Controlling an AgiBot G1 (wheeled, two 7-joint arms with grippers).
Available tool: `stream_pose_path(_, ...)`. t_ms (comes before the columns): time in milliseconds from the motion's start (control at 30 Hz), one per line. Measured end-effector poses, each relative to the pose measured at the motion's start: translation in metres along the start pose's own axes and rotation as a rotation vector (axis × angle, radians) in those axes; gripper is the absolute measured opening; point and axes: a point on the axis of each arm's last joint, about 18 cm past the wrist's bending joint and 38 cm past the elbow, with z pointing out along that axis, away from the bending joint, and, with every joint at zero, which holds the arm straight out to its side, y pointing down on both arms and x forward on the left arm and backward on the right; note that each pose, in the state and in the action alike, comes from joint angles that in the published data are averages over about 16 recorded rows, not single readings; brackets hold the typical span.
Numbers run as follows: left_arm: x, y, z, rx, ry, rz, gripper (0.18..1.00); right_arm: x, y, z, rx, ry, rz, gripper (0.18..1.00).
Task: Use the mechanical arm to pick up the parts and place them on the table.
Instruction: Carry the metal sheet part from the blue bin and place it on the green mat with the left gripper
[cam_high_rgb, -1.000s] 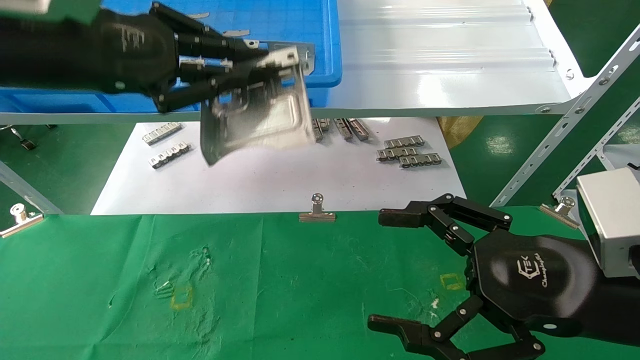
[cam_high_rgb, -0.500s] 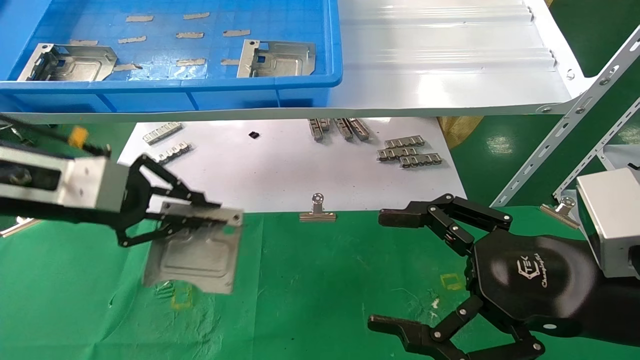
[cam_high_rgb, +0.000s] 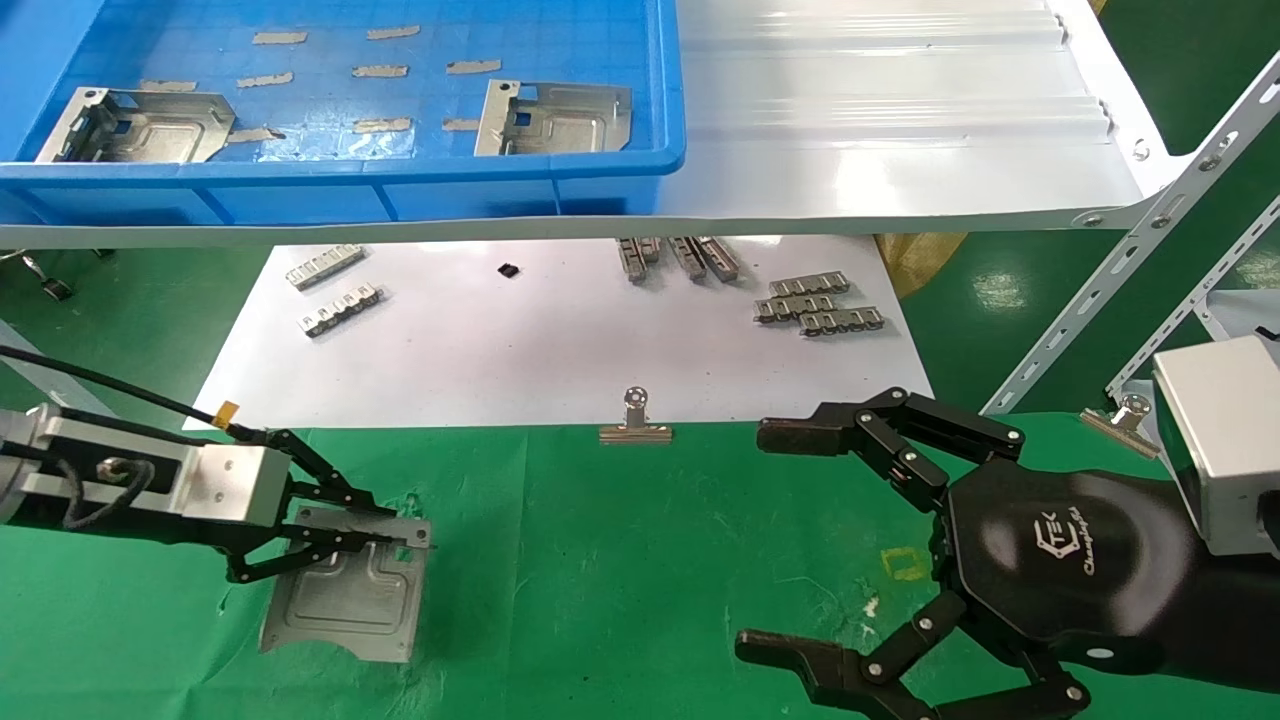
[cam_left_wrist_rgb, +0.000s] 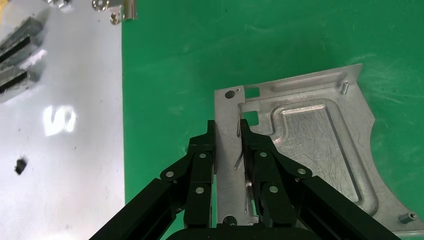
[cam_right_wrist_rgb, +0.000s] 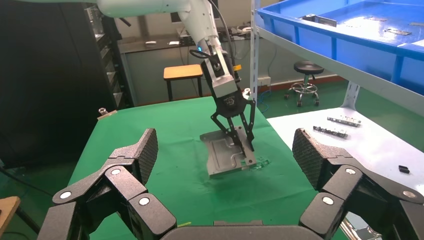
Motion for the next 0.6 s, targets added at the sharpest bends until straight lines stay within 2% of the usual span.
stream_pose_path(367,0.009,0.009,0.011,0.002,0.020,-0.033,0.288,0.000,0.000,0.000,0.000,0.000,0.000,1.001)
stream_pose_path(600,0.009,0.012,0.002,0.030,-0.026,-0.132,0.345,0.000,0.000,0.000,0.000,0.000,0.000,1.001)
